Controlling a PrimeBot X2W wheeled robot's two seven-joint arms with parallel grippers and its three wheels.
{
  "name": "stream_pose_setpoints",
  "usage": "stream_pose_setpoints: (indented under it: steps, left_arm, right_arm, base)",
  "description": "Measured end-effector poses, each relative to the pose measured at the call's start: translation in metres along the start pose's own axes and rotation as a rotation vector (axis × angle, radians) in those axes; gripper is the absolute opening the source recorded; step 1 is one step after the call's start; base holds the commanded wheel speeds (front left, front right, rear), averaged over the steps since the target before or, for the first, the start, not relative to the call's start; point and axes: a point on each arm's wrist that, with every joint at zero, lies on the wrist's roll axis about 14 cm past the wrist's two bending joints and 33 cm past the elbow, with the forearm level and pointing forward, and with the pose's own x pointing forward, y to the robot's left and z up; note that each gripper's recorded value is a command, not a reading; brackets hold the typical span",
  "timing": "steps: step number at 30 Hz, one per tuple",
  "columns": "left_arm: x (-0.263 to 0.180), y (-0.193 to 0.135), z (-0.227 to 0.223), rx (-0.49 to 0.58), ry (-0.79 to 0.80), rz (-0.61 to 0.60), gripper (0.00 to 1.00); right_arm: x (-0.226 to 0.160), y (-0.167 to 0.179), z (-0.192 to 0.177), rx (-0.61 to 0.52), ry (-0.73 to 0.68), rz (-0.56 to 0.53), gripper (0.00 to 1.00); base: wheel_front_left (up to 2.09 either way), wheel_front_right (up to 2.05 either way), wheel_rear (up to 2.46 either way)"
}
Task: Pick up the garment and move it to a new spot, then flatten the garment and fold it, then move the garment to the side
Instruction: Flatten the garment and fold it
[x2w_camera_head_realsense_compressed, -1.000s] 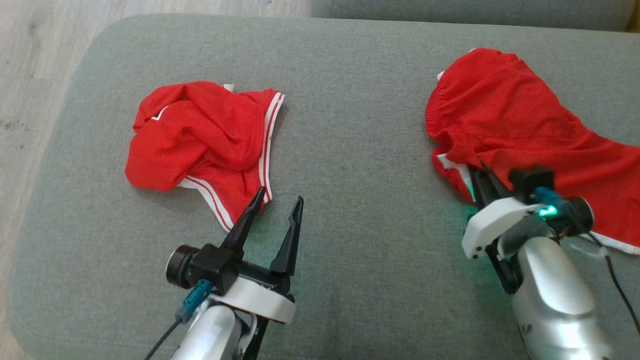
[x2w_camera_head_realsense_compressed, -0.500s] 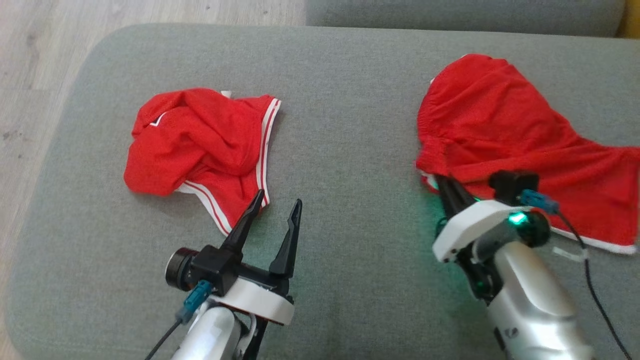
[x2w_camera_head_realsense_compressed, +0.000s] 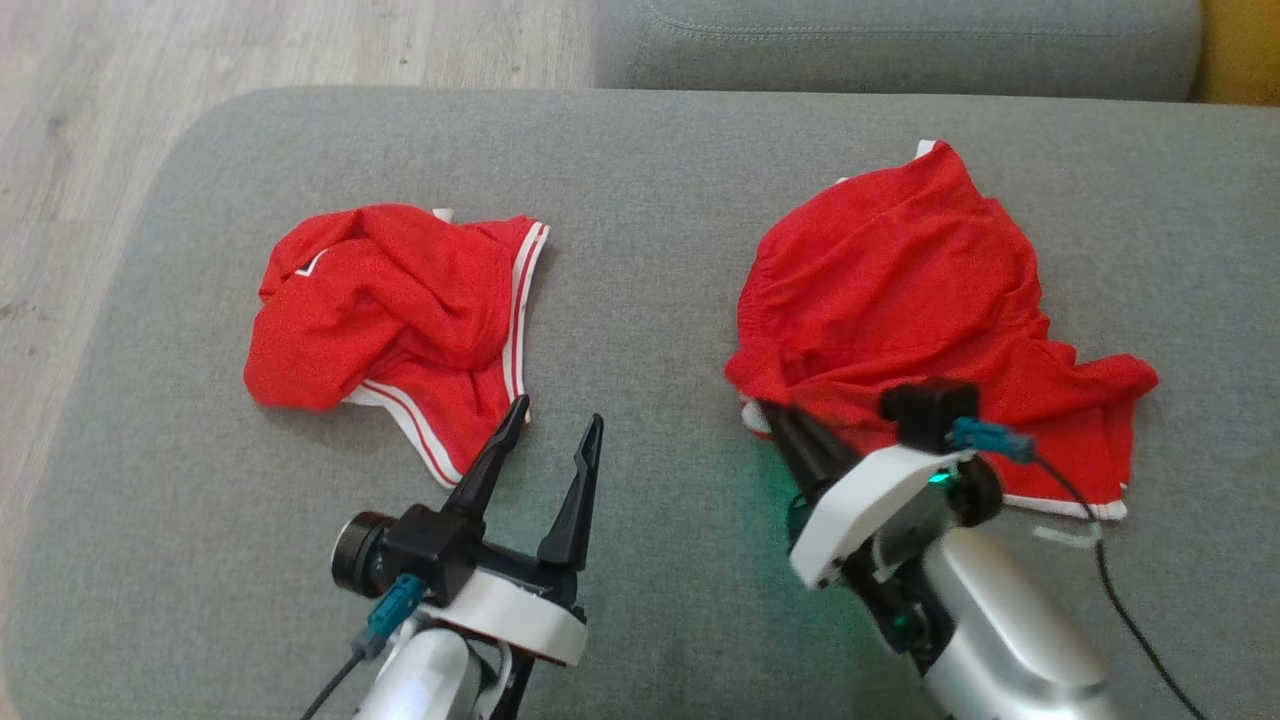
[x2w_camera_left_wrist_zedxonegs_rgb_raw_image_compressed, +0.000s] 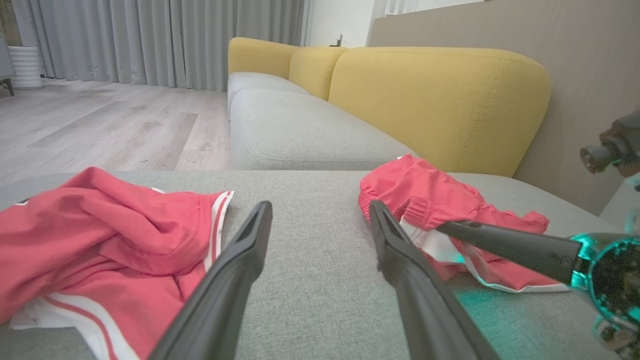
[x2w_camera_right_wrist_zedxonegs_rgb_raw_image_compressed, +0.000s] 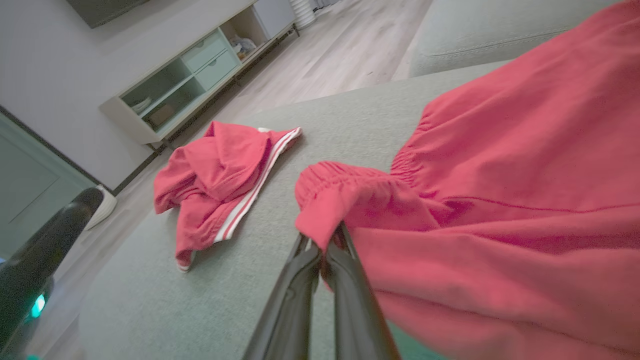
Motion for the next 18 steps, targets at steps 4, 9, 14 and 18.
stream_pose_setpoints:
  steps: [4,9,14,18]
  left_arm:
    - [-0.001,0.002,-0.003,-0.004,0.009,0.008,1.00]
    - [-0.001,0.005,-0.007,-0.007,0.018,0.015,1.00]
    - [0.000,0.006,-0.009,-0.011,0.025,0.018,1.00]
    - [0.000,0.006,-0.011,-0.012,0.031,0.018,1.00]
  right_arm:
    - [0.001,-0.021,0.003,0.003,0.002,-0.059,0.00]
    - [0.002,-0.036,-0.008,-0.008,0.044,-0.100,0.00]
    - [-0.001,-0.056,-0.023,-0.017,0.096,-0.155,0.00]
    - [0.003,-0.061,-0.020,-0.060,0.093,-0.166,1.00]
  base:
    - [0.00,0.00,0.00]
    - [0.00,0.00,0.00]
    - [0.00,0.00,0.00]
    - [0.00,0.00,0.00]
